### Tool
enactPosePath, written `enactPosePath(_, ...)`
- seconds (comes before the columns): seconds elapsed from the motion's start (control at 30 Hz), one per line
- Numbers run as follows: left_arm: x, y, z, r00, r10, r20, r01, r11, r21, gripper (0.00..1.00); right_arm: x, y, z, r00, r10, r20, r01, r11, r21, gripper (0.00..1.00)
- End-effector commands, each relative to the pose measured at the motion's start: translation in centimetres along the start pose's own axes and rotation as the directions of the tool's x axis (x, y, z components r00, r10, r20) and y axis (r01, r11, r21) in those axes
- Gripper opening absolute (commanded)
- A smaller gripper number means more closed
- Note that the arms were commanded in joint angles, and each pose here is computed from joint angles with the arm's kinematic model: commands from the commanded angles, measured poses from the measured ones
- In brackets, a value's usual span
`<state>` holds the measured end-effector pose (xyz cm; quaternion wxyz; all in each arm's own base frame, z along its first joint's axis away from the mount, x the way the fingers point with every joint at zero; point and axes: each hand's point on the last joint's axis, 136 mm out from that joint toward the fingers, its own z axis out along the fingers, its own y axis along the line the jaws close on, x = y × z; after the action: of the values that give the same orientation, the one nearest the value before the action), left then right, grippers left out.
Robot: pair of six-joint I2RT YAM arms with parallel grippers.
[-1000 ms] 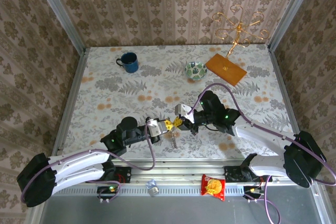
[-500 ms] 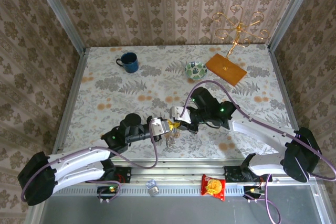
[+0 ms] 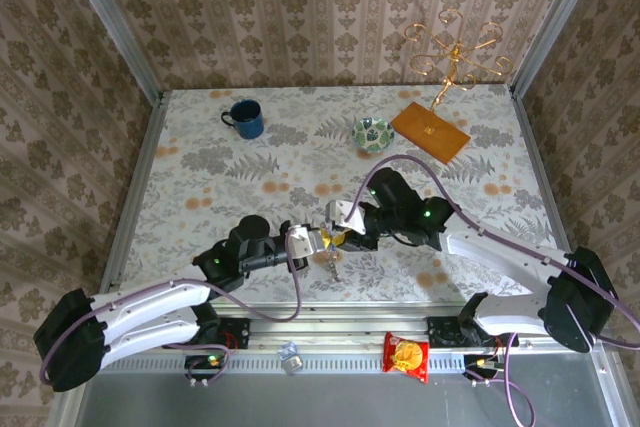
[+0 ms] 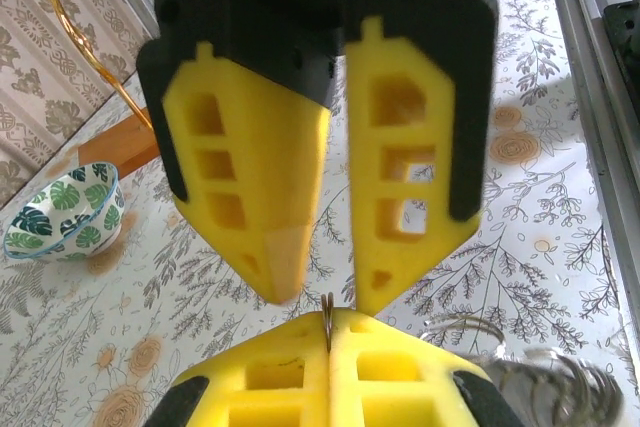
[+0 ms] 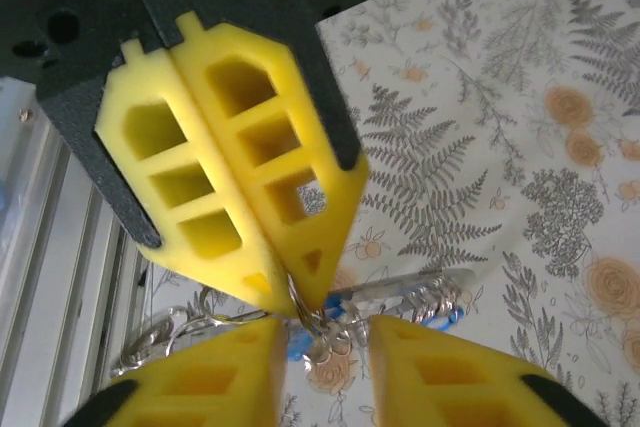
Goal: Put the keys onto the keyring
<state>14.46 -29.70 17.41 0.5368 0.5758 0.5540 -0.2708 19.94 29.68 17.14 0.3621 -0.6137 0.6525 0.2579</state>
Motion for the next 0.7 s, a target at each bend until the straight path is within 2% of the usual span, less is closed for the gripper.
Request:
enactPosePath(0.0, -1.7, 0.3, -0.5, 0.996, 0.012, 0.091, -0.010, 1.000, -0.023, 0.00, -1.6, -0.1, -0.6, 0.992, 0.012, 0.128, -0.014, 1.000, 0.016, 0.35)
enactPosePath(0.43, -2.1, 0.0, -0.8, 0.993, 0.004, 0.122, -0.003, 1.000, -0.009, 0.00, 0.4, 0.2, 1.0, 0.997, 0.024, 0.074, -0.022, 1.000, -0.021, 0.31)
enactPosePath(0.53, -2.2, 0.0, -0.8, 0.992, 0.003, 0.129, -0.003, 1.000, -0.006, 0.00, 0.3, 0.4, 1.0, 0.997, 0.018, 0.081, -0.016, 0.999, -0.030, 0.27)
enactPosePath(0.67, -2.3, 0.0, -0.9, 0.991, 0.003, 0.133, -0.002, 1.000, -0.007, 0.00, -0.6, 0.9, 0.2, 0.993, 0.002, 0.119, 0.003, 0.999, -0.043, 0.28)
